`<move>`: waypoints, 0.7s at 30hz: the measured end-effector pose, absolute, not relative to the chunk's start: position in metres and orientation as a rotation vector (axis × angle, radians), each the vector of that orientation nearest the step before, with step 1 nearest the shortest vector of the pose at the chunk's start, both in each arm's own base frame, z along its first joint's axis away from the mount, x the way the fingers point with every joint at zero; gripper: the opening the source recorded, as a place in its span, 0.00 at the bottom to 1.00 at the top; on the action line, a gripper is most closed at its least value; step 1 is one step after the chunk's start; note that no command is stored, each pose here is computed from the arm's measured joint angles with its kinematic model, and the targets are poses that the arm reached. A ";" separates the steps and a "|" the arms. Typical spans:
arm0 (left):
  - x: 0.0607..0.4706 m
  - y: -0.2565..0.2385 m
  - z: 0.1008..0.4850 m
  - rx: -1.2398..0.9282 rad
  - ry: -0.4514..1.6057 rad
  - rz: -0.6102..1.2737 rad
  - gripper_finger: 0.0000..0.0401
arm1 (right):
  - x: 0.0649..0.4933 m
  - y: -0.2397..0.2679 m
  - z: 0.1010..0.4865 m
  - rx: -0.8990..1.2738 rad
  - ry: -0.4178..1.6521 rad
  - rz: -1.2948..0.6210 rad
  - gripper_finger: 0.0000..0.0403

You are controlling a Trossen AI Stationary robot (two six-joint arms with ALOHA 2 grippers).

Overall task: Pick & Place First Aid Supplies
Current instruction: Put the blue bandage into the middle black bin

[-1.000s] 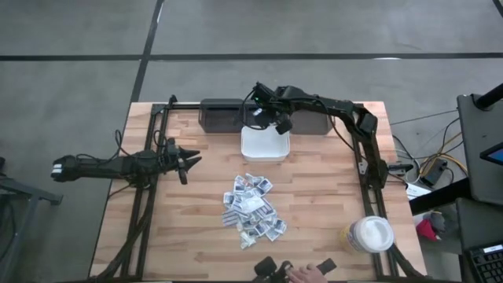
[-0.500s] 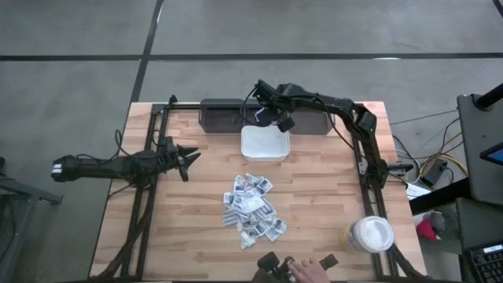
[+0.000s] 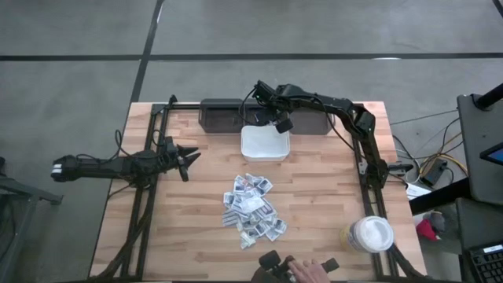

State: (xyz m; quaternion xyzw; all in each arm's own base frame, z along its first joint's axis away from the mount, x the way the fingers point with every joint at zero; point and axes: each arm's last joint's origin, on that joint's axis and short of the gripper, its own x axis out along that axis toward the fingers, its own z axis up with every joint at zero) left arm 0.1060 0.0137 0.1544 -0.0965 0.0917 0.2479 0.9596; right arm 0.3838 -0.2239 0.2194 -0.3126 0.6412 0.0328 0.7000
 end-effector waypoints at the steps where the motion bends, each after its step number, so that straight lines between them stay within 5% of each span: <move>1: 0.106 0.014 0.154 -0.196 0.186 0.503 0.31 | 0.384 -0.224 0.220 -0.696 1.427 0.070 0.10; 12: 0.106 0.014 0.154 -0.196 0.186 0.502 0.31 | 0.387 -0.213 0.243 -0.709 1.428 -0.063 0.22; 21: 0.107 0.014 0.157 -0.213 0.151 0.500 0.31 | 0.394 -0.150 0.293 -0.305 1.313 0.141 0.17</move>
